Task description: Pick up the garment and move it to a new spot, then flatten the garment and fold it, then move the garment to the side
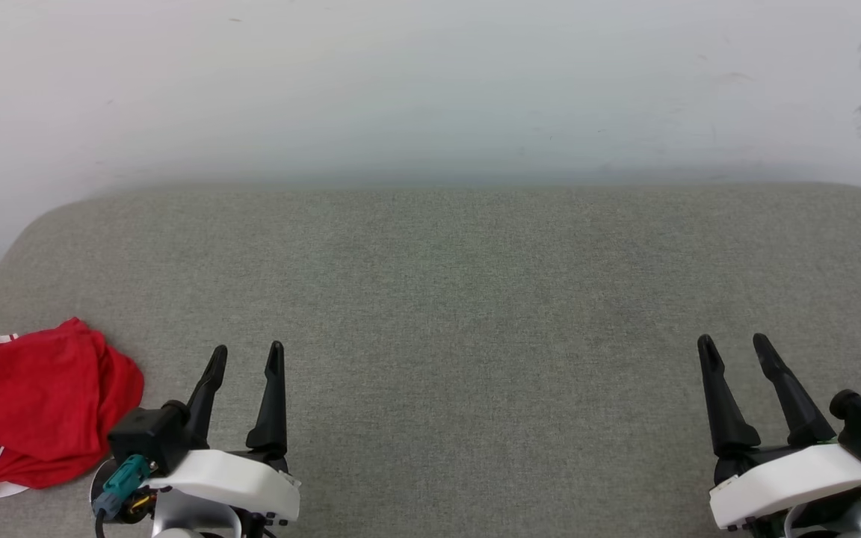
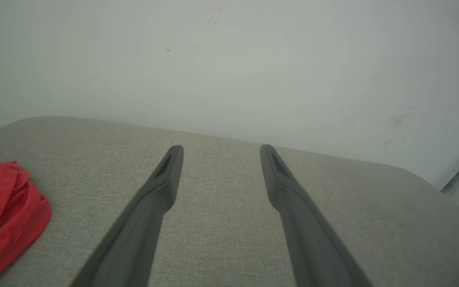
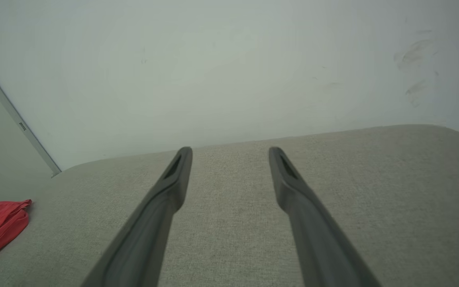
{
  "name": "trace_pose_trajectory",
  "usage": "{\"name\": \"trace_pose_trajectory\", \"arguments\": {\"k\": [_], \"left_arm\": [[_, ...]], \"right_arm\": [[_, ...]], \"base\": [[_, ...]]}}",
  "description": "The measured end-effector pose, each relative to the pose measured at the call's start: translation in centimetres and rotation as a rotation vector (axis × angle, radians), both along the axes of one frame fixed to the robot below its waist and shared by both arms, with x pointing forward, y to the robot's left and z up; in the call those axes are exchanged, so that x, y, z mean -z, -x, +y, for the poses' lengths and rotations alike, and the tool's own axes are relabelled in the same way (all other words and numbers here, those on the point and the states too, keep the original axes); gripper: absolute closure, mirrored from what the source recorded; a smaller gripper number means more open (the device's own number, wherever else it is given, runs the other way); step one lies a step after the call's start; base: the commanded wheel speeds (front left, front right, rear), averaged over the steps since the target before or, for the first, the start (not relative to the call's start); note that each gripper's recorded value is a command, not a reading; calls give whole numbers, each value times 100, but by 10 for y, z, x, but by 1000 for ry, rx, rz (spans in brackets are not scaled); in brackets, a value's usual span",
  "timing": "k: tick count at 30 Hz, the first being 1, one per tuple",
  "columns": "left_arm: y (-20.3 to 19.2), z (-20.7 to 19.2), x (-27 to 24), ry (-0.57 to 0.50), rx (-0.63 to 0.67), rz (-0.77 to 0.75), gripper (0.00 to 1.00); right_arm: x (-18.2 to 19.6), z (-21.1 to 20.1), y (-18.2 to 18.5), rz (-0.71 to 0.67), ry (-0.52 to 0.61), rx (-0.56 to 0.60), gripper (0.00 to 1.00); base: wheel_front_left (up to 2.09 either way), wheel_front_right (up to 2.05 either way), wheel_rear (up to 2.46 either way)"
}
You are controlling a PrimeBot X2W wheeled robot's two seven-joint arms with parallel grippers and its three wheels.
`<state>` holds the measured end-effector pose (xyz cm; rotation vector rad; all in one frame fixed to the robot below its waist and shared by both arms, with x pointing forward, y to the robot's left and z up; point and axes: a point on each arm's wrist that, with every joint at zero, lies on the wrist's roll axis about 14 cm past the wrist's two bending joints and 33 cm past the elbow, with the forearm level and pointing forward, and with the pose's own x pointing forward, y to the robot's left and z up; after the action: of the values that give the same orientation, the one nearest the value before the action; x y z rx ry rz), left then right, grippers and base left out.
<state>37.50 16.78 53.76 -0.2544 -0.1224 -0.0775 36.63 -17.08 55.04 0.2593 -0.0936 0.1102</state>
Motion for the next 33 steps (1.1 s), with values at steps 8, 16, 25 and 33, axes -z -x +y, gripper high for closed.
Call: {"name": "trace_pose_trajectory", "arguments": {"k": [8, 16, 25, 33], "left_arm": [[1, 0, 1, -55, 0, -11, 0], [2, 2, 5, -95, -6, -9, 0], [11, 16, 8, -97, -43, -13, 0], [24, 51, 3, -131, -150, -30, 0]], "right_arm": [[0, -2, 2, -1, 74, 13, 0], [-2, 0, 3, -11, 137, 15, 0], [-4, 7, -1, -27, 172, -5, 0], [-8, 46, -13, -60, 217, -112, 0]], "base": [[0, 0, 0], [0, 0, 0], [0, 0, 0], [0, 0, 0]]}}
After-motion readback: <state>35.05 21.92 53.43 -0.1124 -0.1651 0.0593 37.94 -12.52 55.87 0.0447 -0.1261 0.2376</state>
